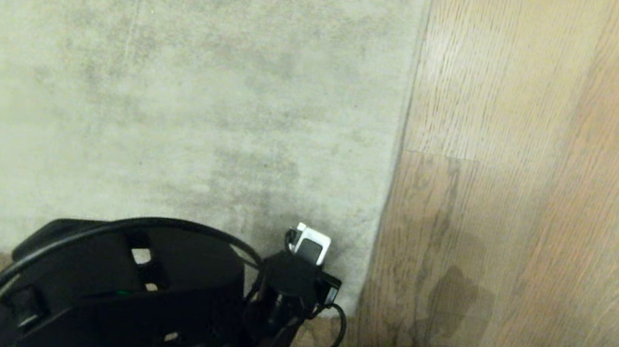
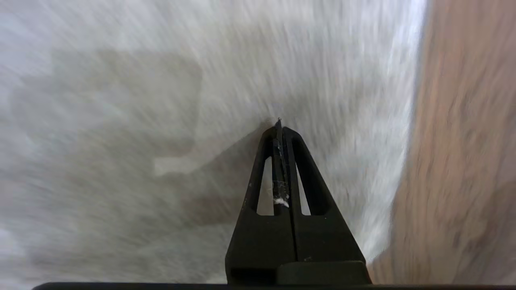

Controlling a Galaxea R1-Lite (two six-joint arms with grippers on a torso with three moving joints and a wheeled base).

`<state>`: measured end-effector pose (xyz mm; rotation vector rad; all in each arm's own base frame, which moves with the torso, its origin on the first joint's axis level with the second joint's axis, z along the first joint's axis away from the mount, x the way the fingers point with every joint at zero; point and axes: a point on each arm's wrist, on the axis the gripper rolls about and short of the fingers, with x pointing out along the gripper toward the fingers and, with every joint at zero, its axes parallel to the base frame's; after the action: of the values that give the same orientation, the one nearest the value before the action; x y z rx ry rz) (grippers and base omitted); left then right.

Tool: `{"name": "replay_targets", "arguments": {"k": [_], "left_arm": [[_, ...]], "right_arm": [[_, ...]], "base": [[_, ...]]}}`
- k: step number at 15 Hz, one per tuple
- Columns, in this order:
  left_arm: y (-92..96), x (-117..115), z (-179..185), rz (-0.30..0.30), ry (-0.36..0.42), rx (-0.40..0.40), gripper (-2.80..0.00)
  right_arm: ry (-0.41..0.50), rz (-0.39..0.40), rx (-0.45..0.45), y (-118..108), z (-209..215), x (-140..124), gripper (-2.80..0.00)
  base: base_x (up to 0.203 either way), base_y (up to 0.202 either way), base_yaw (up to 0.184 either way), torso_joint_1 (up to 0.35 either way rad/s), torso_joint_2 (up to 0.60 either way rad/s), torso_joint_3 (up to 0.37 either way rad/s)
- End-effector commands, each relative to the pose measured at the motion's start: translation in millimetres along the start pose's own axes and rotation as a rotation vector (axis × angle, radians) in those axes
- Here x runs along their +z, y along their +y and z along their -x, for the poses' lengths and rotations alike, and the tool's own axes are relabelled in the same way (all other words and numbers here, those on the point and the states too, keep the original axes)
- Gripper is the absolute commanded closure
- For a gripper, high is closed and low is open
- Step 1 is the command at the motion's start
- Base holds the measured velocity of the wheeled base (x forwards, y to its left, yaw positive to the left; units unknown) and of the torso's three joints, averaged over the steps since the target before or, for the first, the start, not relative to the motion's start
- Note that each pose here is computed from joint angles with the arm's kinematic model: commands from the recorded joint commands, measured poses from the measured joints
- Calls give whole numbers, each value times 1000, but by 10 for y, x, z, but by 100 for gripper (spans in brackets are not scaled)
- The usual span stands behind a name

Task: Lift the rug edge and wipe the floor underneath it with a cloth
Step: Lay down the carpet, then put down the rag

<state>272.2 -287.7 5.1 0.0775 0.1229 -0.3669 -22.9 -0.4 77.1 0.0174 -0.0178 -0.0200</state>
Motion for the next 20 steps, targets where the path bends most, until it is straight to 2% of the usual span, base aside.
{"name": "replay_targets", "arguments": {"k": [1, 4, 7, 10, 12, 16, 18, 20], "left_arm": [[78, 316, 138, 31, -59, 7, 0], [230, 511, 441, 30, -56, 7, 0], [475, 682, 802, 29, -51, 23, 0], [887, 720, 1243, 17, -11, 76, 0], [1166, 805, 1494, 23, -28, 99, 0], [1695, 883, 1996, -19, -26, 115, 0], [1834, 865, 2210, -30, -18, 114, 0], [1862, 855, 2387, -34, -7, 102, 0]], "right_arm": [[1, 0, 0, 0, -1, 1, 0], [1, 0, 0, 0, -1, 1, 0], [1, 0, 0, 0, -1, 1, 0], [1, 0, 0, 0, -1, 1, 0], [1, 0, -1, 0, -1, 1, 0], [1, 0, 0, 0, -1, 1, 0], [1, 0, 0, 0, -1, 1, 0], [1, -1, 0, 0, -1, 1, 0]], "base": [[0, 0, 0, 0, 0, 0], [0, 0, 0, 0, 0, 0], [0, 0, 0, 0, 0, 0], [0, 0, 0, 0, 0, 0], [0, 0, 0, 0, 0, 0], [0, 0, 0, 0, 0, 0], [0, 0, 0, 0, 0, 0], [0, 0, 0, 0, 0, 0]]}}
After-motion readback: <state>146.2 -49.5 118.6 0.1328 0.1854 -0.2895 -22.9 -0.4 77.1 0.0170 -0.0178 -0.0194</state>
